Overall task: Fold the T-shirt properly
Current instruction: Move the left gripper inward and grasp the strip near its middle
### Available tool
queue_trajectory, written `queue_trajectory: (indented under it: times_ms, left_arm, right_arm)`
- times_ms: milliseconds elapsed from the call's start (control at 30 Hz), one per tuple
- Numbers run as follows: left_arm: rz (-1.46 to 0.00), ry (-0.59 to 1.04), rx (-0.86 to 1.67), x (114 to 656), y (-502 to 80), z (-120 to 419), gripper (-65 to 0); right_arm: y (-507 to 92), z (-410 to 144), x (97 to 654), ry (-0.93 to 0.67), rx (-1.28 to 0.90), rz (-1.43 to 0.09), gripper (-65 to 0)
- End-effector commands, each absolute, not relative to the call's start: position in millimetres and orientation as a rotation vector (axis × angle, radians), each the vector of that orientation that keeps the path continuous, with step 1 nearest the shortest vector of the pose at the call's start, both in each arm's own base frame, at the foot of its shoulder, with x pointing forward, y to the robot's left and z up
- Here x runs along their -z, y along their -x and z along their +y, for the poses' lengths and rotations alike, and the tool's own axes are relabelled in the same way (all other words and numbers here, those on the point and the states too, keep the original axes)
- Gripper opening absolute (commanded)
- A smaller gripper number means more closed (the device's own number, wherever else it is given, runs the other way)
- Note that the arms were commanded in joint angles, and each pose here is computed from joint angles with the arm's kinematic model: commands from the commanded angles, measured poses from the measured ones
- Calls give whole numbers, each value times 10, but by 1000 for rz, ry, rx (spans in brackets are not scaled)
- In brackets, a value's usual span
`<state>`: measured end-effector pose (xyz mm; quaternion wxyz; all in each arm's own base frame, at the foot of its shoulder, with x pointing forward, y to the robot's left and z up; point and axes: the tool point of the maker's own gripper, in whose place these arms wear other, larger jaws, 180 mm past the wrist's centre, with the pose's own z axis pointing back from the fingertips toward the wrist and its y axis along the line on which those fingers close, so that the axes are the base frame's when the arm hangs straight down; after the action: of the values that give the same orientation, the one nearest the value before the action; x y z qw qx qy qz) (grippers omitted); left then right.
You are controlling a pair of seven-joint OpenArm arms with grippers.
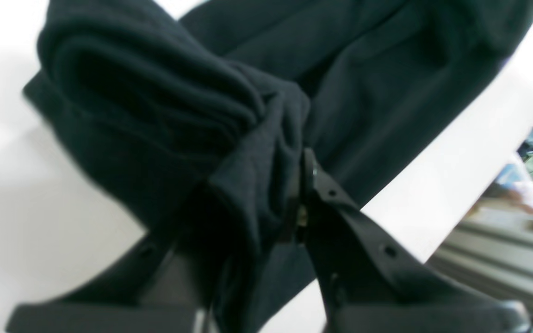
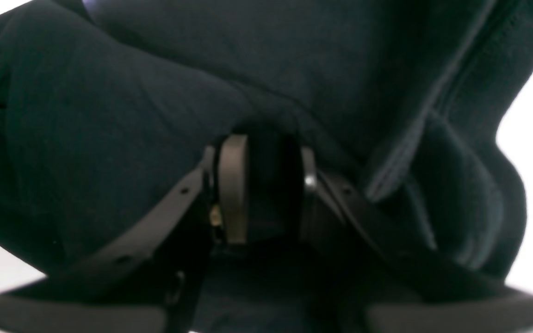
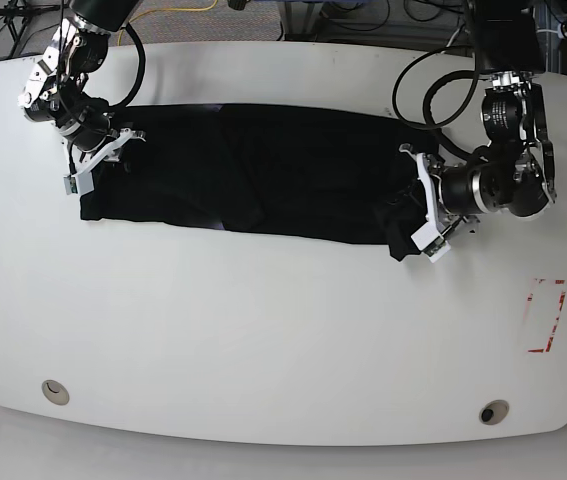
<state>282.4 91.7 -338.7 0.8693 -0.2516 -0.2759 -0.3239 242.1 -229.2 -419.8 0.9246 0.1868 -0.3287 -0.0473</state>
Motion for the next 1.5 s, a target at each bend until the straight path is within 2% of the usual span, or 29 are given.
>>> queue_trajectory:
  times_ms: [0, 500, 1167, 1467]
  left_arm:
    - [-636, 572, 698, 3244, -2889, 729, -615]
    - [-678, 699, 715, 3120, -2914, 176, -615]
    - [-609, 765, 708, 3274, -2885, 6, -607]
    - [-623, 764, 717, 3227, -2930, -8, -404]
  right_arm:
    - [-2408, -2328, 4184, -366, 78, -664, -512]
    - [-2357, -2328, 4214, -365, 80, -652, -512]
    - [-2372, -2325, 4203, -367, 80, -656, -512]
    - [-2375, -2322, 4200, -370, 81, -658, -512]
